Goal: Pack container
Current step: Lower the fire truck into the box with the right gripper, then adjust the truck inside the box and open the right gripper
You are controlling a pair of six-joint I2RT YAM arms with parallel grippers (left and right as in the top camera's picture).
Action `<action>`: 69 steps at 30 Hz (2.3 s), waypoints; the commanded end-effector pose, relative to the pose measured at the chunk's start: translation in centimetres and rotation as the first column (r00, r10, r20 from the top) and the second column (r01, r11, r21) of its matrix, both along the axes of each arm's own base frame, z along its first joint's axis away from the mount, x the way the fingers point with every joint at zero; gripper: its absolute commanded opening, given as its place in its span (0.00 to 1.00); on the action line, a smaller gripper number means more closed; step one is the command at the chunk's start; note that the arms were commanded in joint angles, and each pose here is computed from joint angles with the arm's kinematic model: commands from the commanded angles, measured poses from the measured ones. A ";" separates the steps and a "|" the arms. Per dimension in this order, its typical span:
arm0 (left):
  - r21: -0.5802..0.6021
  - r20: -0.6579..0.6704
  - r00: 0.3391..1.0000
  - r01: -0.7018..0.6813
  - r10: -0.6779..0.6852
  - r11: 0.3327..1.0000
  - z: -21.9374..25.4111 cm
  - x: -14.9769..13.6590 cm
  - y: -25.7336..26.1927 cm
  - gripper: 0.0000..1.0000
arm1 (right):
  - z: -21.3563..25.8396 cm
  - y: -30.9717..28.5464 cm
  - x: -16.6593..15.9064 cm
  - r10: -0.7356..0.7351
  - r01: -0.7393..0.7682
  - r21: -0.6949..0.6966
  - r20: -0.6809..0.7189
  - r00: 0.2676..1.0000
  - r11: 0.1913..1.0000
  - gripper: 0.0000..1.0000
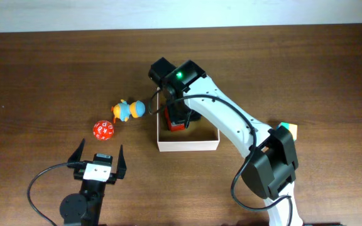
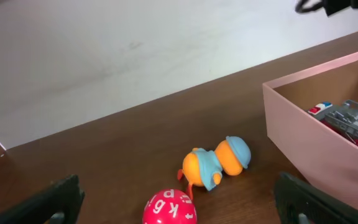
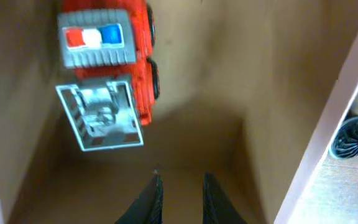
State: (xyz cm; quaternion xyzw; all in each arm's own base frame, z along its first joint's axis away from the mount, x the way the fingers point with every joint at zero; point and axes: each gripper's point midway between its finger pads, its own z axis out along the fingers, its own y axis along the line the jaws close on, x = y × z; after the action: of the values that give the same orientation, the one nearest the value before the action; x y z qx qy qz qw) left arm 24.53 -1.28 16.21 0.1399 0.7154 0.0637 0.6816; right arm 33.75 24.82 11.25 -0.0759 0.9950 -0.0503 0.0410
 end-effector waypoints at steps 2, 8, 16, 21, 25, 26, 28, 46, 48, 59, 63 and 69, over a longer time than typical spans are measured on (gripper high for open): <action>0.012 0.001 1.000 0.002 -0.002 1.000 -0.2 0.0 -0.1 0.99 | -0.7 -0.1 -1.2 0.004 -0.003 0.009 -0.045 0.999 1.000 0.17; 0.012 0.002 1.000 0.002 -0.002 1.000 -0.2 0.0 -0.1 0.99 | -2.4 1.0 -2.0 0.029 -0.028 0.023 -0.060 0.998 0.999 0.17; 0.012 0.002 1.000 0.002 -0.002 1.000 -0.2 0.0 -0.1 0.99 | -3.4 2.7 -2.6 0.059 -0.055 0.065 -0.055 0.997 0.996 0.21; 0.012 0.001 1.000 0.002 -0.002 1.000 -0.2 0.0 -0.1 0.99 | -3.4 3.0 -2.2 0.059 -0.056 0.078 -0.039 0.997 0.995 0.21; 0.012 0.002 1.000 0.002 -0.002 1.000 -0.2 0.0 -0.1 0.99 | -3.4 3.7 -1.5 0.061 -0.060 0.101 -0.008 0.998 0.993 0.21; 0.012 0.002 1.000 0.002 -0.002 1.000 -0.2 0.0 -0.1 0.99 | -3.3 3.8 -1.3 0.061 -0.061 0.107 -0.002 0.998 0.992 0.21; 0.012 0.002 1.000 0.002 -0.002 1.000 -0.2 0.0 -0.1 0.99 | -3.4 4.1 -1.0 0.064 -0.065 0.118 0.012 0.998 0.991 0.21; 0.012 0.002 1.000 0.002 -0.002 1.000 -0.2 0.0 -0.1 0.99 | -3.0 5.5 1.1 0.125 -0.141 0.149 0.109 0.986 0.979 0.21; 0.012 0.002 1.000 0.002 -0.002 1.000 -0.2 0.0 -0.1 0.99 | -3.0 5.4 1.4 0.126 -0.143 0.146 0.119 0.985 0.979 0.21; 0.012 0.002 1.000 0.002 -0.002 1.000 -0.2 0.0 -0.1 0.99 | -3.2 4.7 0.4 0.151 -0.160 0.118 0.077 0.985 0.980 0.21; 0.012 0.002 1.000 0.002 -0.002 1.000 -0.2 0.0 -0.1 0.99 | -3.2 4.7 -0.7 0.174 -0.176 0.135 0.027 0.984 0.975 0.21; 0.012 0.002 1.000 0.002 -0.002 1.000 -0.2 0.0 -0.1 0.99 | -2.8 3.3 -0.3 0.169 -0.172 0.062 0.049 0.984 0.983 0.21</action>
State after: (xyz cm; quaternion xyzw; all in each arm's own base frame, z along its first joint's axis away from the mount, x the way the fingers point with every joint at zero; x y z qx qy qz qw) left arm 24.53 -1.28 16.21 0.1399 0.7153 0.0638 0.6817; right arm 33.12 28.93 7.63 -0.1547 0.9866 0.0062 0.0518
